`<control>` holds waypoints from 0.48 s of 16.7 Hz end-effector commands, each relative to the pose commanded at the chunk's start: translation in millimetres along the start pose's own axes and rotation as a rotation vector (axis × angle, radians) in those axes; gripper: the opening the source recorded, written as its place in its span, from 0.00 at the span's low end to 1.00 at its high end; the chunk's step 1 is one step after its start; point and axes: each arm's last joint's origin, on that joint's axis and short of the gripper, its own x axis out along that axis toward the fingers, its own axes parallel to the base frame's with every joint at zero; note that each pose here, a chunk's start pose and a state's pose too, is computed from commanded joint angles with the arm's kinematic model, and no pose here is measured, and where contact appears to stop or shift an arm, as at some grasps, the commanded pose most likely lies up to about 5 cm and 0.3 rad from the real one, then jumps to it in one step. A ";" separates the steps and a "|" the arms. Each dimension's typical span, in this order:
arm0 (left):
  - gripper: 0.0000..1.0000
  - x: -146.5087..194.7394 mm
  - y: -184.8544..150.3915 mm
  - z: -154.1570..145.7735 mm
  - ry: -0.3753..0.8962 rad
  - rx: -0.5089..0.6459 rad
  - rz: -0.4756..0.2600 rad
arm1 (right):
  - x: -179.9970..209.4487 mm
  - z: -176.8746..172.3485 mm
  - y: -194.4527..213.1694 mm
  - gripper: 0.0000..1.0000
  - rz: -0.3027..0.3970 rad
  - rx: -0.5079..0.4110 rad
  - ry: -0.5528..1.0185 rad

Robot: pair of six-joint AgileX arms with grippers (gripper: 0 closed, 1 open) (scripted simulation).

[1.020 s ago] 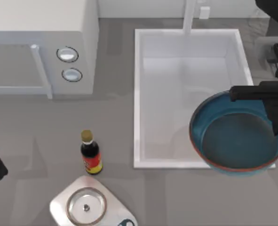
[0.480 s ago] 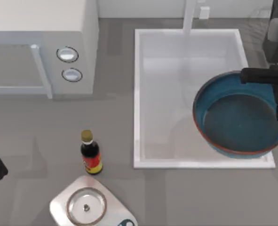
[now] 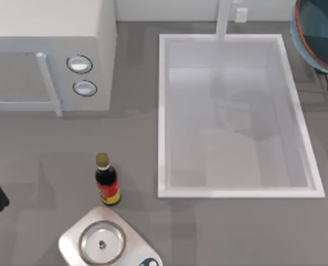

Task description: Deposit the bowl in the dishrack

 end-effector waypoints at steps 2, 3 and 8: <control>1.00 0.0 0.0 0.0 0.000 0.000 0.000 | -10.7 13.8 -16.1 0.00 0.045 -0.024 -0.177; 1.00 0.0 0.0 0.0 0.000 0.000 0.000 | -17.1 21.6 -25.6 0.00 0.057 -0.040 -0.276; 1.00 0.0 0.0 0.0 0.000 0.000 0.000 | -69.4 30.1 -86.1 0.00 -0.006 -0.156 -0.705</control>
